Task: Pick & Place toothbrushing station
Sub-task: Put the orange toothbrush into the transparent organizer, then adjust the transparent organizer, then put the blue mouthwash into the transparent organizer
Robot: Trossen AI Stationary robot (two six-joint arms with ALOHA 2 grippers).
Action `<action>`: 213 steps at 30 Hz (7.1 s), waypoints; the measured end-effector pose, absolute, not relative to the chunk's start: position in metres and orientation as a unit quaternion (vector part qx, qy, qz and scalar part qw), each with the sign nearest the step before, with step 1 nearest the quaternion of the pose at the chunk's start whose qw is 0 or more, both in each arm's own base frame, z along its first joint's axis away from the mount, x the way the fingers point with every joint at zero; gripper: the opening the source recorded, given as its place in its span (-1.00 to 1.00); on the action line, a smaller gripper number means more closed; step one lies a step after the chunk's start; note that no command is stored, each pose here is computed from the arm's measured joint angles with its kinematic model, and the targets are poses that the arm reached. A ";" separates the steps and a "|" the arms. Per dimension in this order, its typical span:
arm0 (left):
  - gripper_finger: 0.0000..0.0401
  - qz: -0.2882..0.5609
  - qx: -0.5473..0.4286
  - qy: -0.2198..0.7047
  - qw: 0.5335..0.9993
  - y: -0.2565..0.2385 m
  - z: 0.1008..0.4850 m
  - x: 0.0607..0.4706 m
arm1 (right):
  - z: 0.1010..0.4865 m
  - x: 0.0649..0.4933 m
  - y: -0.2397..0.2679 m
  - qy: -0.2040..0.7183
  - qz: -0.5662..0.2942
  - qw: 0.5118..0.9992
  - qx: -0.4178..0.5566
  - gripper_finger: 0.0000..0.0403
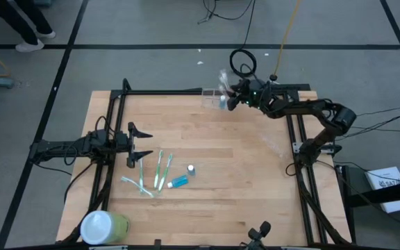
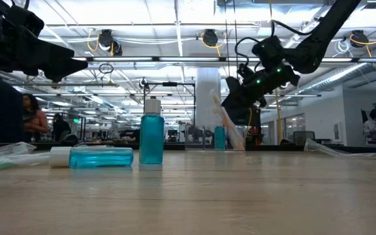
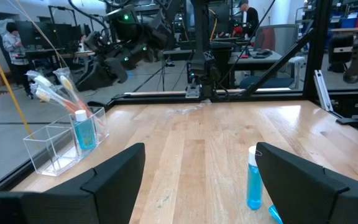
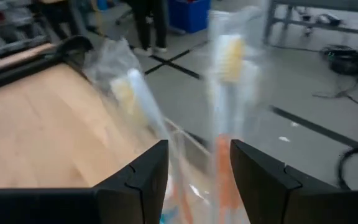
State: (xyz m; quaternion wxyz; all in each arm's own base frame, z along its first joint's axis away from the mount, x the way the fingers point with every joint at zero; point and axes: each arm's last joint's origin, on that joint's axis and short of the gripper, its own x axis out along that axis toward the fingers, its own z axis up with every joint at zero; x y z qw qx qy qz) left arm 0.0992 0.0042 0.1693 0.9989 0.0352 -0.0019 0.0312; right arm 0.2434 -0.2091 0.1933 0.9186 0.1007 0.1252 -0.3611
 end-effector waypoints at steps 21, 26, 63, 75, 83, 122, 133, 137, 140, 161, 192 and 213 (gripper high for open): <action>0.55 0.031 0.035 -0.002 0.999 0.004 0.169 0.099 | 0.210 0.266 -0.196 0.051 -0.261 0.959 0.099 -0.35; 0.55 0.031 0.035 -0.002 0.999 0.004 0.169 0.099 | 0.200 0.265 -0.211 0.063 -0.304 0.945 0.102 -0.40; 0.55 0.031 0.035 -0.002 0.999 0.004 0.169 0.099 | 0.151 0.218 -0.189 0.318 -0.449 0.824 0.137 -0.48; 0.55 0.031 0.035 -0.002 0.999 0.004 0.169 0.099 | 0.145 0.228 -0.205 0.247 -0.412 0.864 0.148 -0.48; 0.55 0.031 0.035 -0.002 0.999 0.004 0.169 0.099 | 0.145 0.230 -0.214 0.206 -0.383 0.889 0.142 -0.48; 0.55 0.017 -0.070 -0.060 0.996 0.004 0.180 0.099 | 0.188 0.189 -0.059 0.071 0.069 0.989 0.105 -0.48; 0.55 0.007 -0.146 -0.062 0.987 -0.003 0.183 0.111 | 0.205 0.180 -0.065 0.016 0.052 0.995 0.079 -0.48; 0.55 0.020 -0.107 -0.004 0.994 -0.012 0.181 0.132 | 0.211 0.176 -0.066 0.000 0.046 0.996 0.071 -0.48; 0.55 0.007 -0.088 0.065 0.994 -0.023 0.186 0.158 | 0.213 0.175 -0.066 -0.004 0.044 0.996 0.073 -0.48; 0.55 -0.105 0.126 0.323 0.932 -0.060 0.192 0.289 | 0.213 0.175 -0.066 -0.003 0.043 0.995 0.090 -0.48; 0.40 -0.096 0.078 0.342 0.932 -0.040 0.179 0.300 | 0.213 0.175 -0.066 -0.003 0.043 0.995 0.091 -0.48; -0.36 -0.107 0.076 0.359 0.924 -0.041 0.158 0.309 | 0.212 0.175 -0.066 0.000 0.042 0.995 0.092 -0.48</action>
